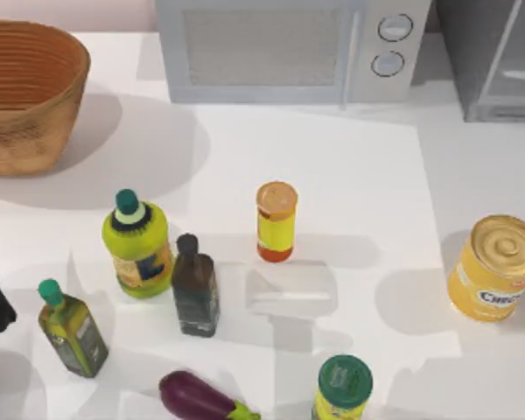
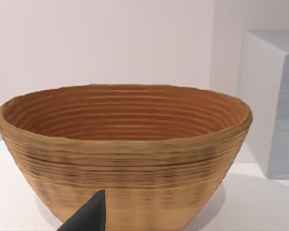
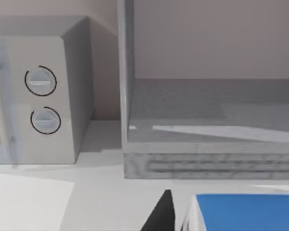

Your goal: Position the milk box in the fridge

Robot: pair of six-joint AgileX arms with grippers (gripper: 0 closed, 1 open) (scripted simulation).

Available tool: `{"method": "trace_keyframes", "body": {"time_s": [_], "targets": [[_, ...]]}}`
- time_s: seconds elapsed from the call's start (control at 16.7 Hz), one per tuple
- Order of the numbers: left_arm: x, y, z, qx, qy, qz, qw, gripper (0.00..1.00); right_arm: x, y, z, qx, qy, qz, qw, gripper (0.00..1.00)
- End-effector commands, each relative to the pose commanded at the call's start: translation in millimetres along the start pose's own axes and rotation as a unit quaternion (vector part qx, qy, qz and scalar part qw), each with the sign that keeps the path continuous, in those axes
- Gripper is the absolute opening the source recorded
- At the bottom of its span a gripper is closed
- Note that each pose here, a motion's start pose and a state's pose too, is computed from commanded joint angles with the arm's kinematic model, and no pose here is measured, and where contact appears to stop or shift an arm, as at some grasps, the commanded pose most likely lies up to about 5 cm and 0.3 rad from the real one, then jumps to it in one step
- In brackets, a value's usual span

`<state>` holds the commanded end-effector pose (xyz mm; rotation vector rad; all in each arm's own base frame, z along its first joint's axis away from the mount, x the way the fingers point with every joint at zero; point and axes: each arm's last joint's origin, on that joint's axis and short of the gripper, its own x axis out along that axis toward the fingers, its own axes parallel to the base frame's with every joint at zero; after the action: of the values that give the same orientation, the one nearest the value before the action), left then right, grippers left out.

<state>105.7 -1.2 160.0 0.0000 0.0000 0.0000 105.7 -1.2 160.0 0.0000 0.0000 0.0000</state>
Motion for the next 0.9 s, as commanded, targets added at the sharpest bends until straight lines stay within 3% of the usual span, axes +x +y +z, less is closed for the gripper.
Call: {"method": "trace_keyframes", "body": {"time_s": [0.42, 0.9], "targets": [[0.0, 0.0, 0.0, 0.0, 0.0, 0.0, 1.0, 1.0, 2.6, -0.3, 8.0, 0.001, 0.002, 0.001, 1.0, 0.0], [0.0, 0.0, 0.0, 0.0, 0.0, 0.0, 1.0, 1.0, 52.9, -8.9, 66.6, 0.0, 0.001, 0.001, 1.0, 0.0]]}}
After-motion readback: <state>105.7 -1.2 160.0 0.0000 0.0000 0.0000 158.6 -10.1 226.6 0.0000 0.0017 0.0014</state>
